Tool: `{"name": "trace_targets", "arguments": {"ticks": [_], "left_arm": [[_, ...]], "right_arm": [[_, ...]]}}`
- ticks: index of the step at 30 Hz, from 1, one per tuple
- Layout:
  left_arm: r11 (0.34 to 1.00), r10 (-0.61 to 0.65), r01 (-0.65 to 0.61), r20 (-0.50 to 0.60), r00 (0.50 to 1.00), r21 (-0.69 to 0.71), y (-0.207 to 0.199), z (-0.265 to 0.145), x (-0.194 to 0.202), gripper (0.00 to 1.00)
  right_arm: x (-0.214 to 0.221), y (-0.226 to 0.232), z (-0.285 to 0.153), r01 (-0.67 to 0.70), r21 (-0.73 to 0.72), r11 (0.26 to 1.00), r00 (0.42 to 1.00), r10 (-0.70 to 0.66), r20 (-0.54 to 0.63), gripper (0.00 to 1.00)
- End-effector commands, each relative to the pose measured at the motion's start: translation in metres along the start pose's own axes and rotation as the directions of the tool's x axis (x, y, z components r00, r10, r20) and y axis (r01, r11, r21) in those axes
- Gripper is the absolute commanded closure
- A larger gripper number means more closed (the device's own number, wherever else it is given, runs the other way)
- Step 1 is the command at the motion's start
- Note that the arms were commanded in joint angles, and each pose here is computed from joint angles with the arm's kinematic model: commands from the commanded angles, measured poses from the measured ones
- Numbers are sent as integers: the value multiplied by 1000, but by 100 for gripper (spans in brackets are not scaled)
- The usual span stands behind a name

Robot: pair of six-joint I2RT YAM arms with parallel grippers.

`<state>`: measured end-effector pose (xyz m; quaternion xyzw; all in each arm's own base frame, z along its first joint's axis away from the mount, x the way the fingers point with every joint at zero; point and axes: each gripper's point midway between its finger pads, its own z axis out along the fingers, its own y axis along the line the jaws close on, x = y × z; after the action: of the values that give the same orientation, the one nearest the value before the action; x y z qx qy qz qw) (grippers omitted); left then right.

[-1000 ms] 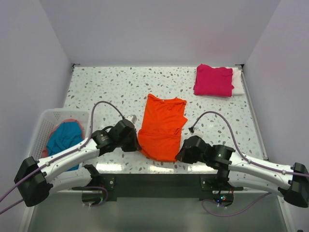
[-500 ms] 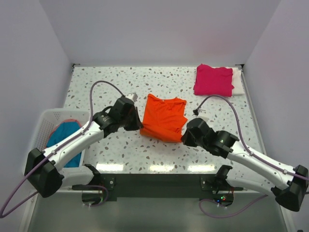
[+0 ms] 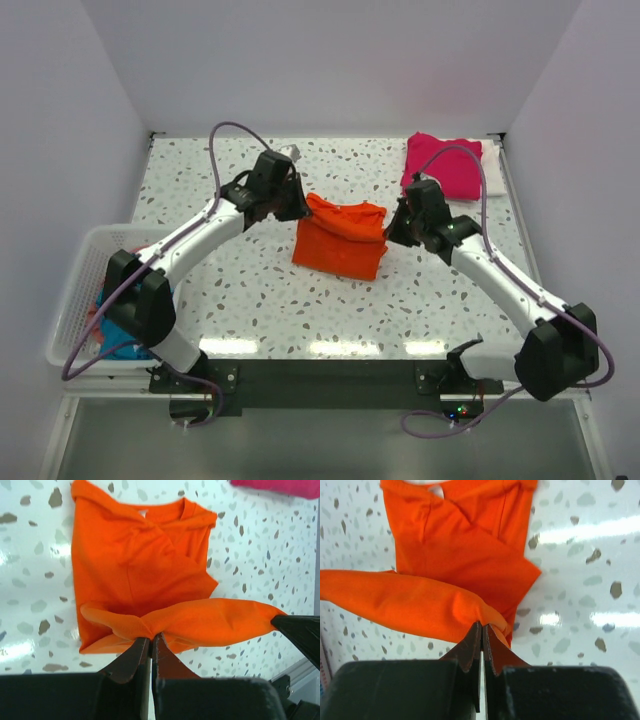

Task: Fold and stack the t-shirts
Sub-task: Fold the tshirt

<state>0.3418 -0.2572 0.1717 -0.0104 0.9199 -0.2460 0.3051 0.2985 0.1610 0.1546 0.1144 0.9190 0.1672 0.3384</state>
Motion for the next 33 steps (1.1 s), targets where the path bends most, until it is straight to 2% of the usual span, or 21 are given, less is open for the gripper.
{"name": "trace_targets", "arguments": {"ticks": [1, 2, 5, 6, 7, 8, 9, 11, 12, 14, 17, 19, 20, 22, 24, 25, 28, 33], "left_arm": [[999, 11, -15, 109, 994, 41, -8, 13, -51, 100], [1000, -4, 1, 110, 994, 29, -1, 28, -61, 100], [999, -29, 26, 104, 994, 28, 10, 65, -78, 100], [999, -26, 21, 111, 994, 37, 11, 75, -83, 98], [999, -22, 17, 101, 995, 51, 13, 87, -85, 92], [998, -23, 17, 94, 995, 64, 21, 108, -92, 76], [998, -21, 16, 77, 997, 65, 26, 118, -93, 63], [996, -30, 23, 86, 996, 82, 38, 137, -106, 38], [995, -34, 25, 91, 995, 96, 39, 138, -111, 32], [993, -41, 26, 126, 991, 114, 44, 130, -127, 24], [998, -37, 27, 163, 986, 61, 52, 108, -134, 22], [999, -39, 38, 166, 985, 10, 62, 97, -125, 24], [999, -53, 54, 164, 985, -3, 64, 95, -121, 30], [998, -62, 65, 125, 990, -21, 70, 95, -96, 35], [998, -51, 57, 131, 990, -41, 68, 89, -88, 45], [998, -35, 40, 110, 993, -46, 64, 91, -74, 47], [997, 24, -16, 117, 993, -69, 52, 92, -66, 54], [997, 68, -62, 106, 992, -54, 38, 112, -65, 62]], "right_arm": [[-49, 19, 15, 11, -91, 996, 997, -4, 72, 100], [-55, 14, 32, -12, -94, 996, 999, 16, 48, 100], [-82, 9, 58, -44, -91, 995, 996, 50, 69, 100], [-84, 3, 81, -54, -71, 996, 998, 57, 41, 100], [-89, 1, 91, -62, -71, 996, 997, 64, 36, 94], [-94, -9, 103, -79, -56, 995, 996, 81, 29, 86], [-108, -8, 109, -82, -59, 995, 995, 84, 44, 57], [-108, -27, 134, -87, 0, 996, 996, 87, 12, 40], [-121, -25, 136, -84, -1, 996, 996, 84, 30, 31], [-119, -35, 141, -83, 44, 996, 997, 83, 4, 27], [-117, -36, 132, -57, 50, 997, 998, 57, -1, 26], [-103, -40, 127, -55, 41, 998, 998, 56, -18, 25], [-85, -48, 128, -63, 52, 997, 996, 66, -52, 25], [-72, -49, 125, -79, 38, 996, 994, 81, -68, 25], [-57, -49, 123, -86, 12, 996, 993, 87, -80, 25], [-51, -49, 122, -85, 11, 996, 992, 86, -91, 25], [-33, -51, 122, -76, 21, 997, 991, 78, -111, 25], [-14, -42, 125, -67, 9, 998, 990, 67, -123, 27]]}}
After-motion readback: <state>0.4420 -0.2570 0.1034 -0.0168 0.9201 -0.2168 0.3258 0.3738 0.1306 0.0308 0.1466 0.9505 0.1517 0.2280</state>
